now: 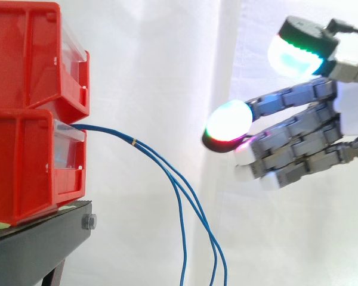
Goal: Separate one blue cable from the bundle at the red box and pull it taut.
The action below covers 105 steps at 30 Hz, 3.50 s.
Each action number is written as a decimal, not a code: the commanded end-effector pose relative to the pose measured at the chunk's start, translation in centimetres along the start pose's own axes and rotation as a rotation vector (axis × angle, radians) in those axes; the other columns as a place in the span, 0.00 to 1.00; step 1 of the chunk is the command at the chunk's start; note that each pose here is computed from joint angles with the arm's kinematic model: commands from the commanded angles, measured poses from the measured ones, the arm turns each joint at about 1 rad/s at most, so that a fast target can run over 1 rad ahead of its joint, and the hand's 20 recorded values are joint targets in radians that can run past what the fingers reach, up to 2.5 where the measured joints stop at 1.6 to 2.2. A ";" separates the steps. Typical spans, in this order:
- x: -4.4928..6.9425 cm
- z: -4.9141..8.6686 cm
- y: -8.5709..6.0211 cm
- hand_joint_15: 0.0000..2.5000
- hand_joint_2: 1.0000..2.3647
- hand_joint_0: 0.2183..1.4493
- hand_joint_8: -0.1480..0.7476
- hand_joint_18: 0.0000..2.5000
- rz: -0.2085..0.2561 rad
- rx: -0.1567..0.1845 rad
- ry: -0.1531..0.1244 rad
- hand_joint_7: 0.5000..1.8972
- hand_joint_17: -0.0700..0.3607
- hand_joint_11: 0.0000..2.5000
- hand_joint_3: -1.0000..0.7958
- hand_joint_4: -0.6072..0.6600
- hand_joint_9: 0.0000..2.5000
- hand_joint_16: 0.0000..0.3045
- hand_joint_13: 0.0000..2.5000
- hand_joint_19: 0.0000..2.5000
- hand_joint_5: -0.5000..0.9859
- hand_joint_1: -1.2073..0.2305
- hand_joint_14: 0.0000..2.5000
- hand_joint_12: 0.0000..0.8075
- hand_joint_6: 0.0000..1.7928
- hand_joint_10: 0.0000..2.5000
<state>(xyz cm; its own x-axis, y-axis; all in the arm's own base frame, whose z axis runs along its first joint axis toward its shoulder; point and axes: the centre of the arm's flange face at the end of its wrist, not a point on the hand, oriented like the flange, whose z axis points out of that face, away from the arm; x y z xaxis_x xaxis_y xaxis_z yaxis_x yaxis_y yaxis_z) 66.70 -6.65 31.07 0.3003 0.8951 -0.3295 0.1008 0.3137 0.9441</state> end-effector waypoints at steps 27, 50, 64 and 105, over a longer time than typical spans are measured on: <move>5.6 6.3 -5.5 0.11 0.00 0.24 0.50 0.10 0.044 -0.004 0.134 0.24 0.36 0.17 0.29 0.63 0.24 0.12 0.18 0.17 0.21 0.42 0.00 0.41 0.28 0.00; 6.5 8.9 -7.0 0.12 0.00 0.25 0.49 0.13 0.201 -0.028 0.223 0.39 0.37 0.26 0.30 0.62 0.29 0.13 0.19 0.18 0.23 0.40 0.00 0.42 0.28 0.01; 5.0 9.5 -6.7 0.13 0.00 0.26 0.49 0.14 0.210 -0.042 0.256 0.42 0.37 0.26 0.32 0.60 0.29 0.13 0.20 0.18 0.24 0.38 0.00 0.42 0.28 0.01; 4.6 10.4 -5.2 0.15 0.01 0.29 0.50 0.17 0.209 -0.088 0.268 0.57 0.36 0.27 0.34 0.57 0.32 0.13 0.25 0.20 0.27 0.42 0.01 0.43 0.30 0.01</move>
<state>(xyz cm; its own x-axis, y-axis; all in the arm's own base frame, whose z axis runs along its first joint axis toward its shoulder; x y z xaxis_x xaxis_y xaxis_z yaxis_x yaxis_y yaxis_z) 77.40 -7.46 24.64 0.0445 0.9904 -0.1307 -0.0214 0.1317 0.9911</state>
